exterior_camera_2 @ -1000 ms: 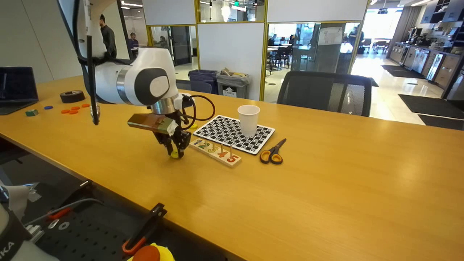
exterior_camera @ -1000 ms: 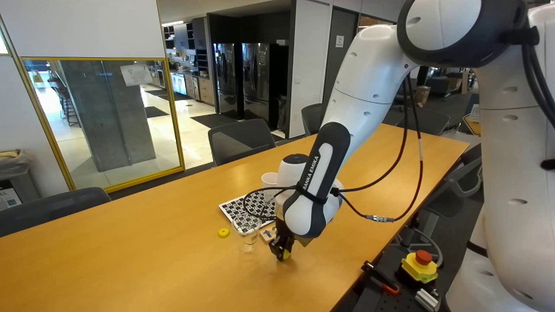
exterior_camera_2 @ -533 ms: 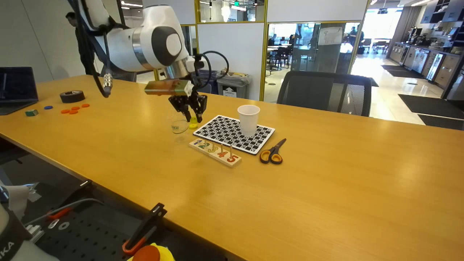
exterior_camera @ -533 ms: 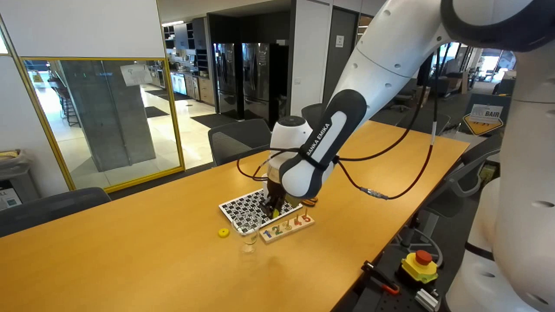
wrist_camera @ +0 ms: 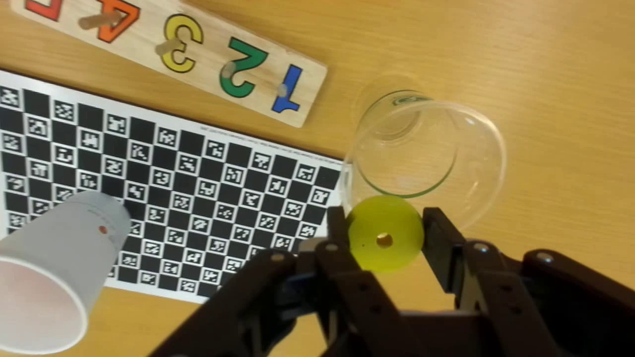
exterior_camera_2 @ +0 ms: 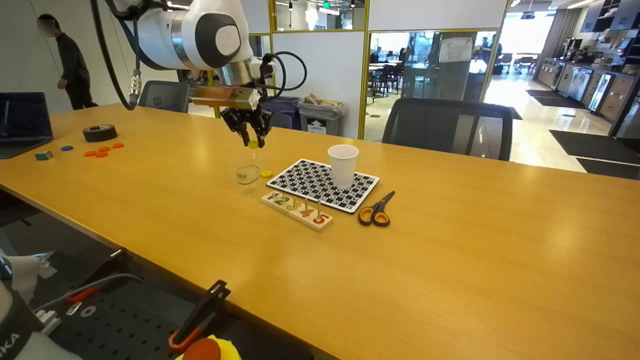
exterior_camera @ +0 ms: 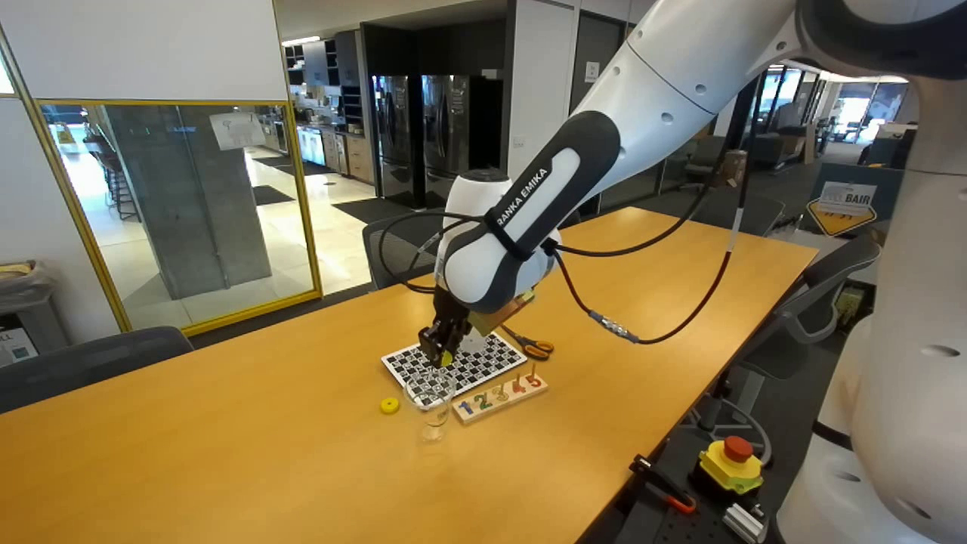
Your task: Pick up the orange tokens from the table and put them in the white cup. Put the yellow tokens in the colourless cup.
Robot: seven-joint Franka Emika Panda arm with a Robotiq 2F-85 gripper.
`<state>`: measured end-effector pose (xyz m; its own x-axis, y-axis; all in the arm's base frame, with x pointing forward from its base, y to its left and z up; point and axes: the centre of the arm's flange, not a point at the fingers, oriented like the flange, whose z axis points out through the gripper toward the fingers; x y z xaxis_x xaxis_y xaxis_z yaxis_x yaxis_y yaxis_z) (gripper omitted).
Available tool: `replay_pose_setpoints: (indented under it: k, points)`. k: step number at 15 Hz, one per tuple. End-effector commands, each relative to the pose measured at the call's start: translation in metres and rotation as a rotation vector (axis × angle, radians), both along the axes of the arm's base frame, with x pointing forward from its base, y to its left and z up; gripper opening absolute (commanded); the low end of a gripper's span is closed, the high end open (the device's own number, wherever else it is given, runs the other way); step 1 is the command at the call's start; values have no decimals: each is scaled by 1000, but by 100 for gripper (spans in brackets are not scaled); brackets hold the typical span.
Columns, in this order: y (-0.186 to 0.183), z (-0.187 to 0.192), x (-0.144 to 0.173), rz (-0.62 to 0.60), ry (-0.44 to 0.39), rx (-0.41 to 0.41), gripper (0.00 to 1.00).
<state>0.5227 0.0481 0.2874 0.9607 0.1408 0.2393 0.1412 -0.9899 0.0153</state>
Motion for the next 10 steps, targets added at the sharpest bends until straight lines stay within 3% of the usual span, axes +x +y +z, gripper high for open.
replay_pose_setpoints:
  k: [1, 7, 8, 9, 10]
  points:
    - [5, 1, 17, 79, 61, 62, 17]
    - [4, -4, 25, 103, 121, 73, 17]
    - [2, -6, 27, 99, 127, 75, 30]
    - [1, -6, 28, 90, 132, 78, 67]
    - [0, -7, 29, 90, 135, 80, 68]
